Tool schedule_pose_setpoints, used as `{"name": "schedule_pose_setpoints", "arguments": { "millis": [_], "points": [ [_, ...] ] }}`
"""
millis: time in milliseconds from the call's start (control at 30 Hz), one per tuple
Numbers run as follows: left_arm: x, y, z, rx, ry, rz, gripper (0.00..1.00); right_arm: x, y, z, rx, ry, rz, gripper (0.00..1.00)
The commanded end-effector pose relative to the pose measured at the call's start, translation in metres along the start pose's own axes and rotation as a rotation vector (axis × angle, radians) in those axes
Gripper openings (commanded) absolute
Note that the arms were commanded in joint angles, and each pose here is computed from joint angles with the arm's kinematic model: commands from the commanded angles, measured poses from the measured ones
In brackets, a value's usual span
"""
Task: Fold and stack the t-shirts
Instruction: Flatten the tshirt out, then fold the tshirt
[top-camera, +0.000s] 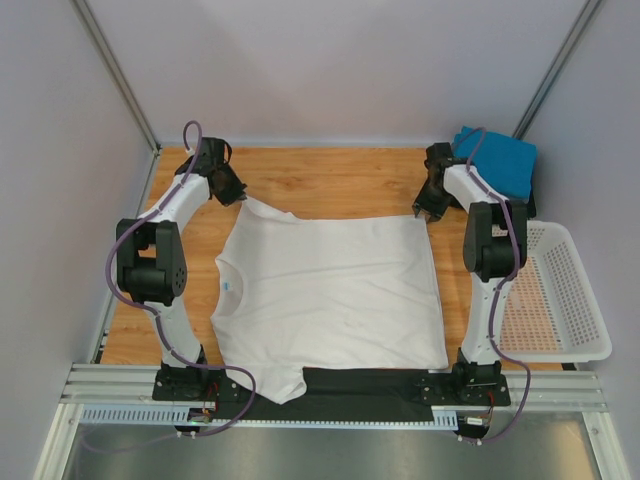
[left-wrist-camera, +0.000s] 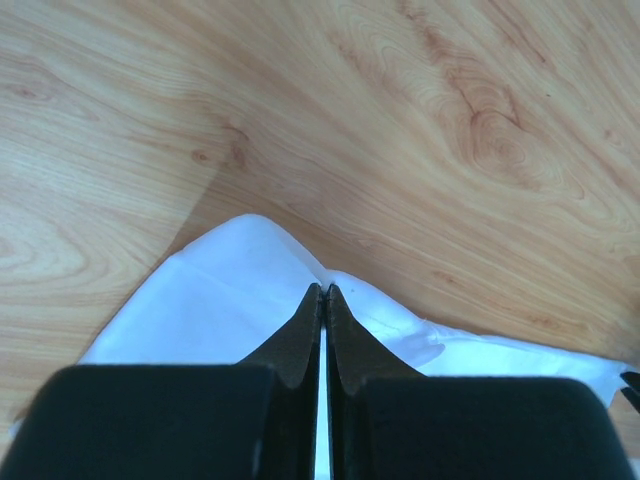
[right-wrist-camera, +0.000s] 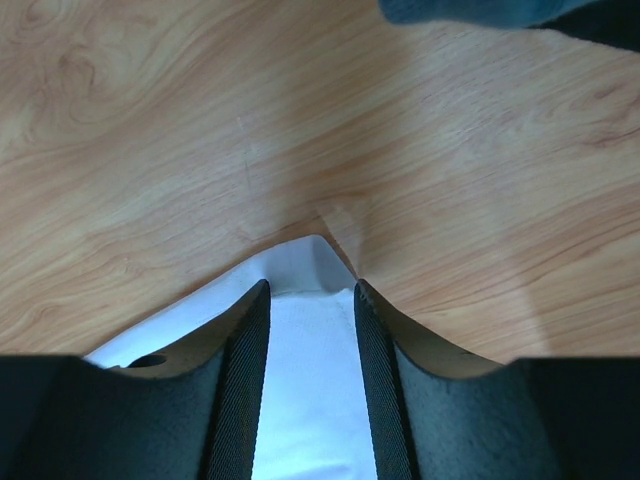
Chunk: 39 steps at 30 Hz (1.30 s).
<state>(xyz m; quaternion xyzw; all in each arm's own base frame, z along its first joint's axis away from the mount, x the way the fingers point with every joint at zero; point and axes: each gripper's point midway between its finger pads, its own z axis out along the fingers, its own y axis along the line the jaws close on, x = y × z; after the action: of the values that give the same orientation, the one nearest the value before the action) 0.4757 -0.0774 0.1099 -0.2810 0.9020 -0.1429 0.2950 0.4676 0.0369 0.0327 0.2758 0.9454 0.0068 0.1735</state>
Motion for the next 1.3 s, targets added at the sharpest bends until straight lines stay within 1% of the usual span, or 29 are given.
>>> {"name": "schedule_pose_setpoints", "arguments": {
  "millis": [0,33,100,200,233,267,300,333,367,433,500,533,600,633,667,700,733,767,833,867,933,1000,1100,1133,1200,1233,1267],
  "points": [
    [-0.023,-0.022,-0.022,0.055,-0.072,0.018,0.0,-0.011,0.004,0.006,-0.003,-0.039,0.0,0.41],
    [-0.024,-0.022,-0.022,0.055,-0.072,0.018,0.0,-0.014,0.006,0.005,-0.005,-0.045,0.002,0.4],
    [-0.025,-0.022,-0.023,0.05,-0.074,0.022,0.0,-0.013,0.007,0.008,-0.006,-0.039,0.004,0.36],
    [-0.026,-0.022,-0.023,0.047,-0.075,0.024,0.0,-0.014,0.007,0.009,-0.003,-0.043,0.006,0.27],
    [-0.026,-0.021,-0.022,0.043,-0.074,0.028,0.0,-0.015,0.007,0.008,-0.002,-0.046,0.005,0.23],
    [-0.027,-0.023,-0.024,0.046,-0.077,0.028,0.0,-0.017,0.006,0.007,0.001,-0.053,0.006,0.14],
    [-0.029,-0.023,-0.025,0.042,-0.081,0.033,0.0,-0.018,0.006,0.006,0.002,-0.056,0.006,0.1],
    [-0.031,-0.023,-0.023,0.04,-0.081,0.036,0.0,-0.019,0.007,0.005,0.002,-0.061,0.005,0.03],
    [-0.038,-0.025,-0.026,0.043,-0.092,0.037,0.0,-0.023,0.008,0.002,0.0,-0.073,0.006,0.0],
    [-0.045,-0.022,-0.021,0.035,-0.093,0.044,0.0,-0.026,0.01,0.0,-0.009,-0.083,0.007,0.01],
    [-0.06,-0.031,-0.023,0.058,-0.111,0.052,0.0,-0.031,0.017,-0.003,-0.035,-0.089,0.016,0.0],
    [-0.064,-0.029,-0.016,0.058,-0.108,0.07,0.0,-0.035,0.021,-0.004,-0.049,-0.098,0.022,0.01],
    [-0.082,-0.045,-0.019,0.099,-0.138,0.104,0.0,-0.041,0.03,-0.004,-0.083,-0.111,0.032,0.0],
    [-0.083,-0.045,-0.009,0.096,-0.129,0.125,0.0,-0.043,0.033,-0.004,-0.093,-0.115,0.043,0.01],
    [-0.095,-0.055,-0.014,0.115,-0.151,0.151,0.0,-0.045,0.037,0.0,-0.106,-0.115,0.048,0.0],
    [-0.098,-0.058,-0.011,0.116,-0.152,0.162,0.0,-0.047,0.04,0.001,-0.112,-0.119,0.053,0.01],
    [-0.099,-0.055,0.0,0.105,-0.142,0.167,0.0,-0.057,0.046,-0.003,-0.13,-0.139,0.064,0.0],
    [-0.108,-0.062,-0.003,0.12,-0.161,0.176,0.0,-0.058,0.049,0.001,-0.136,-0.137,0.065,0.0],
    [-0.109,-0.063,0.011,0.125,-0.151,0.187,0.0,-0.069,0.057,-0.002,-0.155,-0.164,0.075,0.0],
    [-0.117,-0.07,0.009,0.143,-0.17,0.203,0.0,-0.072,0.058,0.002,-0.155,-0.172,0.079,0.01],
    [-0.117,-0.072,0.019,0.149,-0.157,0.216,0.0,-0.079,0.063,0.002,-0.164,-0.188,0.081,0.01],
    [-0.119,-0.077,0.018,0.168,-0.158,0.222,0.0,-0.086,0.068,-0.001,-0.182,-0.205,0.078,0.0],
    [-0.118,-0.078,0.012,0.176,-0.165,0.231,0.0,-0.093,0.074,-0.007,-0.205,-0.23,0.077,0.0],
    [-0.121,-0.081,0.001,0.185,-0.183,0.235,0.0,-0.095,0.075,-0.008,-0.211,-0.241,0.076,0.0],
    [-0.114,-0.075,-0.001,0.176,-0.176,0.242,0.0,-0.096,0.074,-0.012,-0.215,-0.249,0.067,0.0],
    [-0.116,-0.077,-0.013,0.184,-0.195,0.249,0.0,-0.098,0.075,-0.014,-0.223,-0.258,0.065,0.0],
    [-0.108,-0.071,-0.011,0.174,-0.175,0.251,0.0,-0.099,0.075,-0.02,-0.229,-0.266,0.066,0.01]
  ]
}}
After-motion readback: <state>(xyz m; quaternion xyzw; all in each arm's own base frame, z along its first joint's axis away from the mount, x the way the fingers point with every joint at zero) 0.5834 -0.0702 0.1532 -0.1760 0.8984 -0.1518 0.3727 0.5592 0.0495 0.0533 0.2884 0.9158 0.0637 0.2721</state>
